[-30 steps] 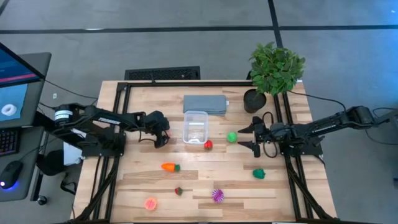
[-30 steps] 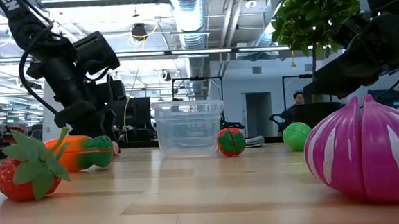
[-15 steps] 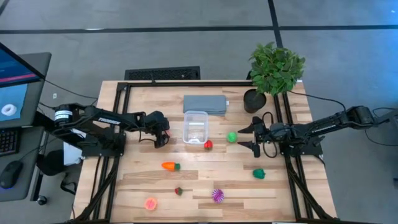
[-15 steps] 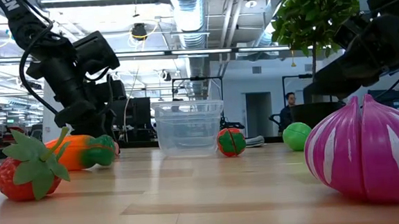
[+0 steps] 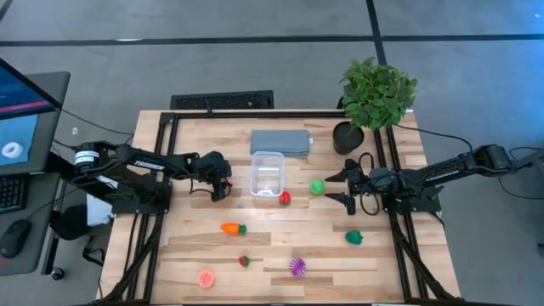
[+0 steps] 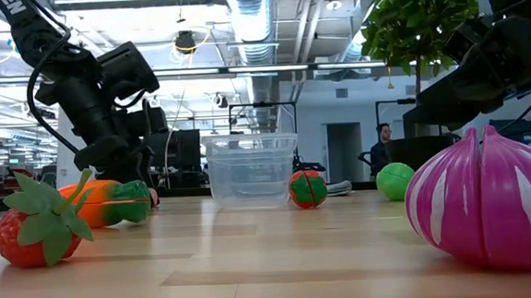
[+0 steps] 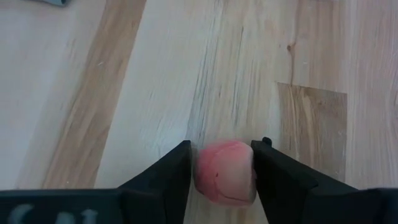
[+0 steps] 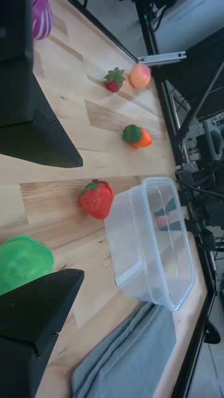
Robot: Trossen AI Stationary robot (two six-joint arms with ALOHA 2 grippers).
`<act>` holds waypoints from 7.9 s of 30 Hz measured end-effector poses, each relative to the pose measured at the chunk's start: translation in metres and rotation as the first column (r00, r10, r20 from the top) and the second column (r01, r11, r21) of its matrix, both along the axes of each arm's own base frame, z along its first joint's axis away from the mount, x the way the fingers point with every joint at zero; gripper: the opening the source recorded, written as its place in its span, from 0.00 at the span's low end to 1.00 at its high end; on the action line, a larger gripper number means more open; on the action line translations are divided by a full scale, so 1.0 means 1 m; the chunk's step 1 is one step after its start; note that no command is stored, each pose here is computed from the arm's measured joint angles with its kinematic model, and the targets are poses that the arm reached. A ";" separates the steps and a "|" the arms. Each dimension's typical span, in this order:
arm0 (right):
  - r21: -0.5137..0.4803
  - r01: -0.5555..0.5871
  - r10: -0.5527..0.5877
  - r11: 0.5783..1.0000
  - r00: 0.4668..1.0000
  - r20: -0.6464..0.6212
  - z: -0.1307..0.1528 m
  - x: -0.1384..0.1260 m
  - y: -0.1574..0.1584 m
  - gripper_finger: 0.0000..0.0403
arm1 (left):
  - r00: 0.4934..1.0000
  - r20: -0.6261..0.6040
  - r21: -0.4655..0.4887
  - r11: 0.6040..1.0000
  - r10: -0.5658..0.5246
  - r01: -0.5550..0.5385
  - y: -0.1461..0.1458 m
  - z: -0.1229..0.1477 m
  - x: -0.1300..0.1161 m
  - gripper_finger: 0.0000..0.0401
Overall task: Pick and placing Produce into tupperware
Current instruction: Put the top pink peach into the transparent bin, then put the green pear into the transparent bin
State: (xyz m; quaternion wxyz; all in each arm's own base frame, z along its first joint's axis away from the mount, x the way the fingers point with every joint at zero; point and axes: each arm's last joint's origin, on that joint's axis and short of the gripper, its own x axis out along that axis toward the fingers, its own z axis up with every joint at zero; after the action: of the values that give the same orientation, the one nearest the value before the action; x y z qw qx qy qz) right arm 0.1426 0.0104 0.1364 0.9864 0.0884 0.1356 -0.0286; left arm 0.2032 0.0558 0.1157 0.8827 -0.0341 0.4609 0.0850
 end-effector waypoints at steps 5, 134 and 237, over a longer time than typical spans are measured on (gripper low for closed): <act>0.000 0.000 0.000 1.000 1.000 0.000 0.000 0.000 0.000 0.76 | 1.000 0.004 0.002 1.000 0.001 -0.001 0.000 0.001 0.001 0.34; -0.175 -0.034 -0.066 0.984 0.843 -0.533 0.021 0.061 -0.011 0.76 | 0.921 0.382 0.031 0.998 -0.069 0.062 -0.068 0.086 -0.071 0.63; -0.166 -0.084 -0.006 0.982 0.878 -0.479 0.016 0.115 -0.026 0.66 | 0.900 0.435 0.024 1.000 -0.023 0.013 -0.066 0.085 -0.077 0.63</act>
State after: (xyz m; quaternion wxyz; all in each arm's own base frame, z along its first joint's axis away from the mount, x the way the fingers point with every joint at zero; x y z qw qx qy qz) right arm 0.2572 -0.0156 0.1521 0.9267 -0.0148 0.3732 -0.0417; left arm 0.1263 -0.0103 0.2010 0.9643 -0.0387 0.2518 0.0719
